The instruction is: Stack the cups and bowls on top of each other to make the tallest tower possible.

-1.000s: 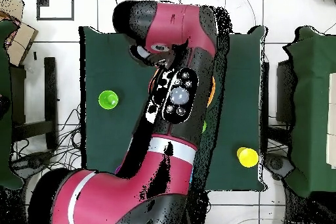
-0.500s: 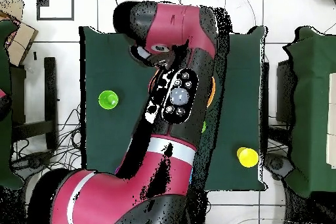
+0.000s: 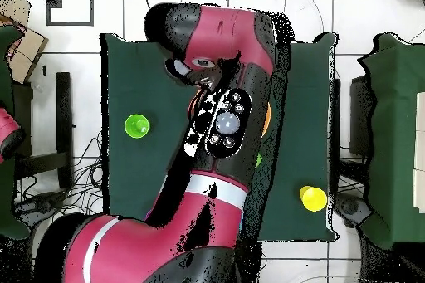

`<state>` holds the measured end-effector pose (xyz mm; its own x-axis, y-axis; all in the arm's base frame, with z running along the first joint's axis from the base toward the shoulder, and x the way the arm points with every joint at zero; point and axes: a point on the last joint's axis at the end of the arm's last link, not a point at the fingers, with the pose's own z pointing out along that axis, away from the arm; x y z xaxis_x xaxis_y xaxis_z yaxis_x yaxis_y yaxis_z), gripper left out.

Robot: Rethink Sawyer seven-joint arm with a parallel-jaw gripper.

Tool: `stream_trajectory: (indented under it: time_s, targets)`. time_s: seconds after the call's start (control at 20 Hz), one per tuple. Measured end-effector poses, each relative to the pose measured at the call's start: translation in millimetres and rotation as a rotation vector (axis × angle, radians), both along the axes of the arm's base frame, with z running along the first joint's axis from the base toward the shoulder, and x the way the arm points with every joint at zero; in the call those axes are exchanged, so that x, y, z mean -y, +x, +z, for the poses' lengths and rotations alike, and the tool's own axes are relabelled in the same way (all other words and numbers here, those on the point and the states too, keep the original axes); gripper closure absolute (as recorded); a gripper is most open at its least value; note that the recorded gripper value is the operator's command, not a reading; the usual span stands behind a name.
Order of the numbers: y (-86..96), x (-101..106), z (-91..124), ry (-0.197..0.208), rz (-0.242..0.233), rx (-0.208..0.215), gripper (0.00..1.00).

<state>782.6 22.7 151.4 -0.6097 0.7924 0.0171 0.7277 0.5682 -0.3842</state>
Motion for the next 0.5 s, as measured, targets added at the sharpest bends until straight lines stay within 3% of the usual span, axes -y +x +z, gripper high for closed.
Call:
stream_trajectory:
  time_s: [0.5]
  targets:
    - [1.2,-1.5,-4.0,0.005,0.000,0.027,1.00]
